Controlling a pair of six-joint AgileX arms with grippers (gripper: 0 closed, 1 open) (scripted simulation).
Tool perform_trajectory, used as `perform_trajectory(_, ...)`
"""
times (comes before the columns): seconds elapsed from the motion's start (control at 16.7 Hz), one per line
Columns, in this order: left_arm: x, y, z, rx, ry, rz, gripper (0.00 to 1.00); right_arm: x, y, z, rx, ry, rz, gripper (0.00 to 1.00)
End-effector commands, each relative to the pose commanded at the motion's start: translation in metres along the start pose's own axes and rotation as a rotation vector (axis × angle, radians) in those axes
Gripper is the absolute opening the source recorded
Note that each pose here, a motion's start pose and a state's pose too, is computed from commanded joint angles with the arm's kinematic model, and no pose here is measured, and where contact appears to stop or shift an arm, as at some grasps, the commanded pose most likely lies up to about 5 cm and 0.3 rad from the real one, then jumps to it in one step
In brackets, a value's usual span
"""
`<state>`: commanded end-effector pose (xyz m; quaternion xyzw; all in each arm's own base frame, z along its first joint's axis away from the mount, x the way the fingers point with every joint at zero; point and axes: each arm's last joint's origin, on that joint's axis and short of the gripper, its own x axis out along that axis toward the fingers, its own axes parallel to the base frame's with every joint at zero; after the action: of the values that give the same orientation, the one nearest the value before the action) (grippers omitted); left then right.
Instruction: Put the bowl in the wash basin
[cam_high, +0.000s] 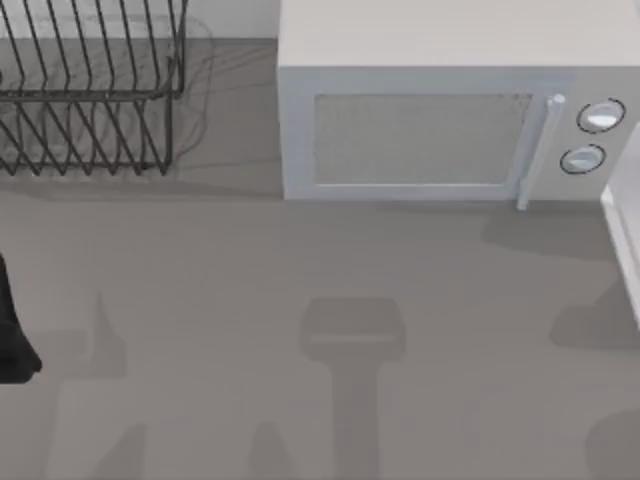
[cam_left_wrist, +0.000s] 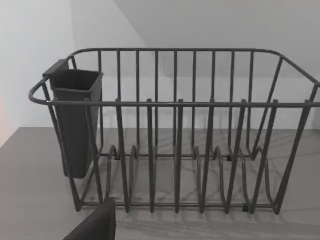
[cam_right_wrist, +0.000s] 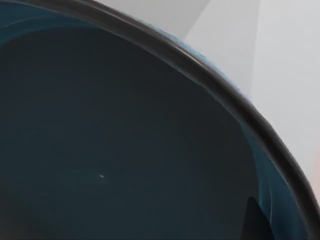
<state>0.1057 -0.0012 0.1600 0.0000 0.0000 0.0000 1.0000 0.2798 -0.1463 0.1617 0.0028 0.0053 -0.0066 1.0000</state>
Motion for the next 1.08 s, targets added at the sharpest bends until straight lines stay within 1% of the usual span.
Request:
perform_trajectory(0.3,0.000,0.000,0.000,0.000,0.000,0.000,1.00,-0.001,0.001,-0.064,-0.015,-0.024,0.002,0.00)
perform_trajectory(0.48,0.000,0.000,0.000,0.000,0.000,0.000,1.00,-0.008,0.006,-0.092,-0.011,-0.019,0.003,0.00)
perform_trajectory(0.66,0.000,0.000,0.000,0.000,0.000,0.000,1.00,-0.012,0.009,-0.103,-0.006,-0.011,0.003,0.00)
perform_trajectory(0.9,0.000,0.000,0.000,0.000,0.000,0.000,1.00,-0.012,0.009,-0.103,-0.006,-0.011,0.003,0.00)
perform_trajectory(1.08,0.000,0.000,0.000,0.000,0.000,0.000,1.00,-0.012,0.009,-0.103,-0.006,-0.011,0.003,0.23)
